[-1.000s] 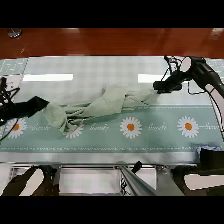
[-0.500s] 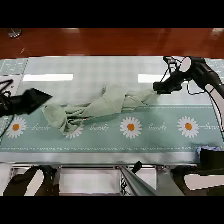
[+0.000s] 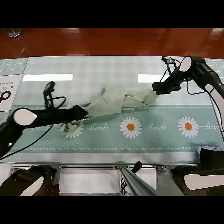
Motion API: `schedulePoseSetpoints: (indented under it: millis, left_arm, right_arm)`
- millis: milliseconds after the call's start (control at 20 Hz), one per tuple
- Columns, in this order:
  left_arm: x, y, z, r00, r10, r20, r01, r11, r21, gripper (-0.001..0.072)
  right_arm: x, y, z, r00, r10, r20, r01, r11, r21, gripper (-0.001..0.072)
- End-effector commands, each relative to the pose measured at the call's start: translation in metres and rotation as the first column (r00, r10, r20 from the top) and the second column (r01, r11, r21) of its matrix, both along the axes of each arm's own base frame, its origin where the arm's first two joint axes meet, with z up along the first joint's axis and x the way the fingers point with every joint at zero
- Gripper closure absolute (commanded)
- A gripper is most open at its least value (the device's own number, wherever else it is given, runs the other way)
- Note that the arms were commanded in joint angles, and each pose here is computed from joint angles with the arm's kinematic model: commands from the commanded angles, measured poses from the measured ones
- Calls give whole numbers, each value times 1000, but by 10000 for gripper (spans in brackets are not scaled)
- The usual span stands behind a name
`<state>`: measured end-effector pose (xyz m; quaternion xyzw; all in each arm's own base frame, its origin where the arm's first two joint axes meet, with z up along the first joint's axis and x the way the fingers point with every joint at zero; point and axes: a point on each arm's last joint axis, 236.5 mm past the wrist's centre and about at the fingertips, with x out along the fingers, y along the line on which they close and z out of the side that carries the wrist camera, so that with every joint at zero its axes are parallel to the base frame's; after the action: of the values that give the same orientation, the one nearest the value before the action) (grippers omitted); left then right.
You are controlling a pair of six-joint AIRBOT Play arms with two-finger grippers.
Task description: Fold the shirts.
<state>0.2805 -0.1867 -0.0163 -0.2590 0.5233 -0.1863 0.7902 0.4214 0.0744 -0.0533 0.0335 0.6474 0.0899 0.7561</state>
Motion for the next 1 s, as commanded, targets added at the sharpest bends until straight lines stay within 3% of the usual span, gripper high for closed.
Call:
schedulePoseSetpoints:
  millis: [0,200,350,950]
  left_arm:
    - [25,-15,-26,999,-15,49,12,998,62,151]
    - [72,-2,0,980,-77,183,46,985,168,152]
    - [92,7,26,969,-72,237,28,982,185,152]
    - [65,-18,-1,973,-186,134,155,965,209,152]
  right_arm:
    - [-2,1,0,1000,10,-5,-10,1000,1,697]
    - [-3,1,-1,1000,19,-11,-19,1000,0,697]
    - [2,0,0,1000,21,12,-21,1000,-3,697]
    - [4,0,0,1000,20,21,-20,1000,-4,697]
